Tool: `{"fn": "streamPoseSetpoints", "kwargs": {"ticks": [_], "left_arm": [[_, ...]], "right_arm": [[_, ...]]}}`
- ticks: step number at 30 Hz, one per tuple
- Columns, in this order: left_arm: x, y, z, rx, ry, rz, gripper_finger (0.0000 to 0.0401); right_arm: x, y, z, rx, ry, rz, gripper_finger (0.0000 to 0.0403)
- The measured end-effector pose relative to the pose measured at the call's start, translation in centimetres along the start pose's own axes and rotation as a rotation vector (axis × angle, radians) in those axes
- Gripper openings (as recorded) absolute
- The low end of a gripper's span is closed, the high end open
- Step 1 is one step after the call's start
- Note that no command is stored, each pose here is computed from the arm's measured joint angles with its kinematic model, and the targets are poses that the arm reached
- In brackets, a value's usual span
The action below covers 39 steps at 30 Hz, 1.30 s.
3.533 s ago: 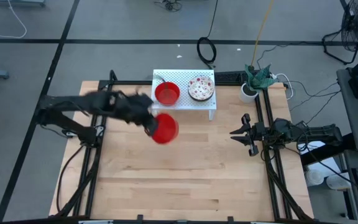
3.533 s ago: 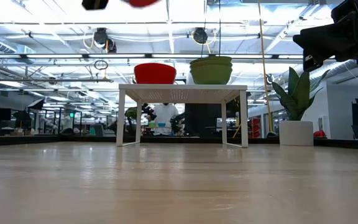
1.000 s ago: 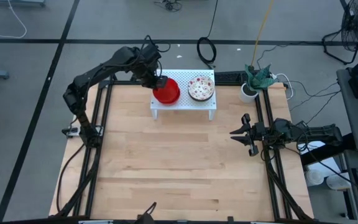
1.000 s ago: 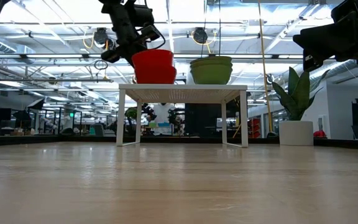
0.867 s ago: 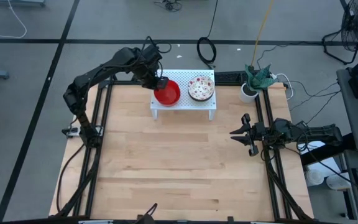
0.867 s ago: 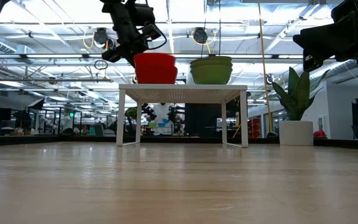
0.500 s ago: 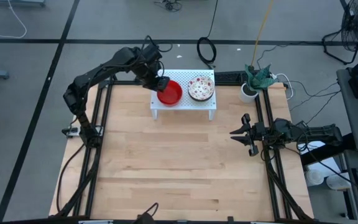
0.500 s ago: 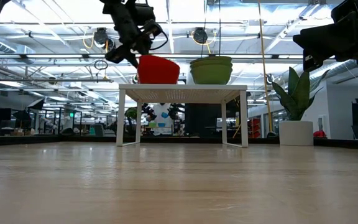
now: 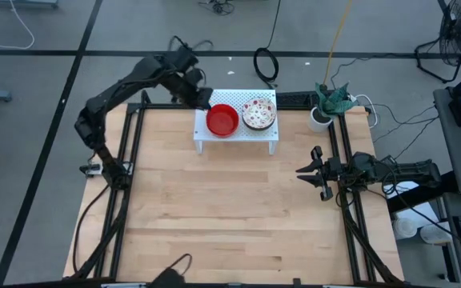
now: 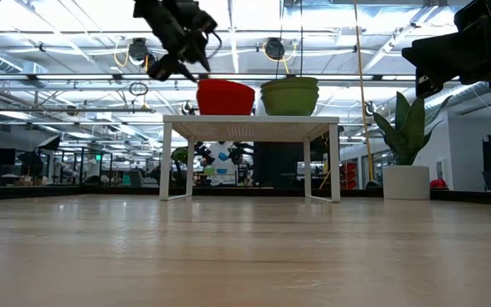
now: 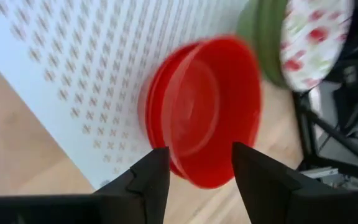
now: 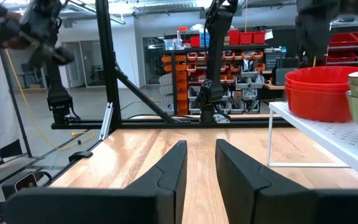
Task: Pick & Place Mini bowls
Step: Return to Home Position
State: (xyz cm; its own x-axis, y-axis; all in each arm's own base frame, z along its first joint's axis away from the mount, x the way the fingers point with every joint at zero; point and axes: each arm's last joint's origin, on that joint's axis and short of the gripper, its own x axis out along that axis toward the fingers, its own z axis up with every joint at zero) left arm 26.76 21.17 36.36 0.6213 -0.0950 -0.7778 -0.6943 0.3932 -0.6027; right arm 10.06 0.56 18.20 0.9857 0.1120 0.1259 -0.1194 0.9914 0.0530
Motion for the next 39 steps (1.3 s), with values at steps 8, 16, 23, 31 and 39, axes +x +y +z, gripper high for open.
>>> {"fn": "streamPoseSetpoints", "kwargs": {"ticks": [8, 16, 23, 31, 39], "left_arm": [[-8.2, -2.4, -2.4, 0.224, -0.354, -0.128, 0.0175], [-17.6, -4.7, -11.1, 0.552, -0.651, -0.239, 0.0175], [-23.6, -3.6, -18.8, 0.607, -0.817, -0.356, 0.0175], [-26.4, -0.3, -26.7, 0.804, -0.885, -0.273, 0.0175], [-22.1, 4.9, -29.0, 0.543, -0.768, 0.085, 0.0175]], "right_arm": [[0.0, 0.0, 0.0, 0.000, 0.000, 0.000, 0.0073], [0.0, 0.0, 0.0, 0.000, 0.000, 0.000, 0.0073], [0.0, 0.0, 0.0, 0.000, 0.000, 0.000, 0.0073], [0.0, 0.0, 0.0, 0.000, 0.000, 0.000, 0.0073], [0.0, 0.0, 0.0, 0.000, 0.000, 0.000, 0.0073]]}}
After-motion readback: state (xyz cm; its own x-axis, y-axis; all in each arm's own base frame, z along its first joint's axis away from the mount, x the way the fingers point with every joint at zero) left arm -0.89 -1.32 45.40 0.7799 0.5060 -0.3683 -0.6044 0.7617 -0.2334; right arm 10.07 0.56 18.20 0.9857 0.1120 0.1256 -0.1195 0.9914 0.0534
